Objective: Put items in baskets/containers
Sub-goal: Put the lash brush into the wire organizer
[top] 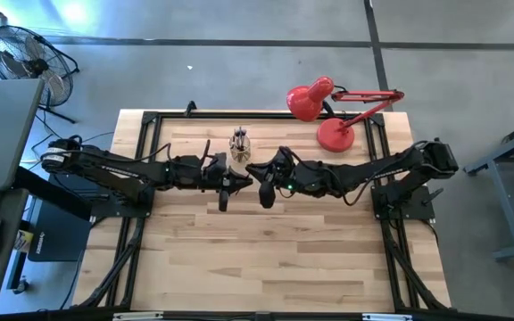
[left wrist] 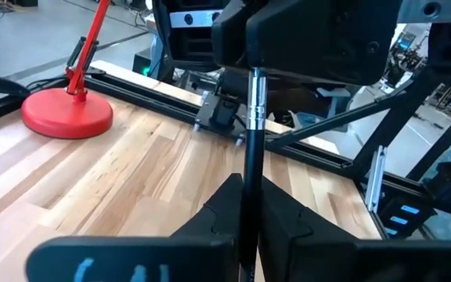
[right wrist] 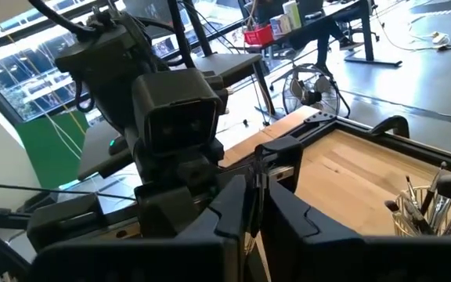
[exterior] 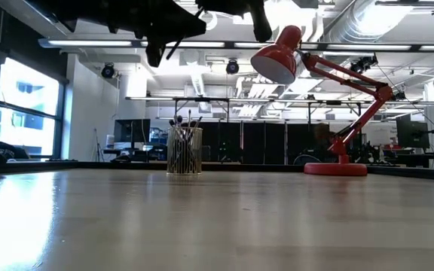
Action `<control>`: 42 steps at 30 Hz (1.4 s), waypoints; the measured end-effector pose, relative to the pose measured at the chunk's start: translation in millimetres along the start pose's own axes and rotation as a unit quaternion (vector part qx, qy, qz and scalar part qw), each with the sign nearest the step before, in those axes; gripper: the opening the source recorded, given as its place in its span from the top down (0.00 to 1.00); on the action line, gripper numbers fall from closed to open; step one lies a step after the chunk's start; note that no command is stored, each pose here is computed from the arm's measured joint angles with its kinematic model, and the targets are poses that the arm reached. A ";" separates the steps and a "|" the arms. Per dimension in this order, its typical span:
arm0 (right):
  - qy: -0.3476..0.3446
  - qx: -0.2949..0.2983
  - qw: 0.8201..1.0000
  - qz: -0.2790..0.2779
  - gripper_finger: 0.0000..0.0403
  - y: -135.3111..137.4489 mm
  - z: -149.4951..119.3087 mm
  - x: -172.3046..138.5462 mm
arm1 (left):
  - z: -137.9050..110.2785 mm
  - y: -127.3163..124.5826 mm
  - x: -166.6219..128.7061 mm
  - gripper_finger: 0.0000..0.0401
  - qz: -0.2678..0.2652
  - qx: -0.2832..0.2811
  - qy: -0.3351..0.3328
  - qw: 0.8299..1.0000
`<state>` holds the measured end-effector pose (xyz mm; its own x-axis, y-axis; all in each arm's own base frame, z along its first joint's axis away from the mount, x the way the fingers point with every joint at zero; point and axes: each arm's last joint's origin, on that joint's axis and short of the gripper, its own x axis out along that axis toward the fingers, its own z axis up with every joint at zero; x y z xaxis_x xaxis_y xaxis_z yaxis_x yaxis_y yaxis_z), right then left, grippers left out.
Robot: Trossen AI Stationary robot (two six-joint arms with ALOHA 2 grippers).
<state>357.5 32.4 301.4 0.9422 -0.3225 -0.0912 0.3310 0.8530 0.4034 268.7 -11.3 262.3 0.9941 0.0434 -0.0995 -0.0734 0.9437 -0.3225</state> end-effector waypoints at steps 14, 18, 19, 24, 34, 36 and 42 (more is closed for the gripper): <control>0.006 -0.001 1.000 -0.006 0.96 -1.1 -1.4 0.1 | -9.1 2.8 -0.5 0.75 0.009 0.006 0.049 0.999; 0.012 -0.007 1.000 -0.015 0.98 -3.1 -2.7 0.5 | -8.1 4.2 -6.9 0.71 0.029 0.033 0.063 0.997; 0.016 -0.009 1.000 -0.019 0.97 -4.7 -3.0 1.0 | -6.5 4.3 -9.8 0.71 0.035 0.041 0.064 0.997; 0.026 -0.020 0.998 -0.048 0.95 -20.6 -0.1 7.0 | 7.6 5.8 -32.2 0.69 0.101 0.079 0.048 0.991; 0.024 -0.061 0.996 -0.059 0.98 -94.6 36.1 29.8 | 24.0 13.0 -91.0 0.69 0.227 0.099 0.050 0.968; 0.013 -0.075 0.995 -0.057 0.98 -106.2 44.0 31.7 | 25.9 13.6 -98.8 0.69 0.235 0.099 0.046 0.966; -0.018 -0.106 0.993 -0.048 0.98 -132.5 58.8 37.8 | 28.9 17.5 -110.8 0.69 0.304 0.108 0.027 0.946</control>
<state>346.2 -116.9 298.1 0.9042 -0.4184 -0.0861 0.4272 0.8831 0.1941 159.5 9.9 294.9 0.7678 0.5874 -0.2557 -0.6058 0.7955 0.0082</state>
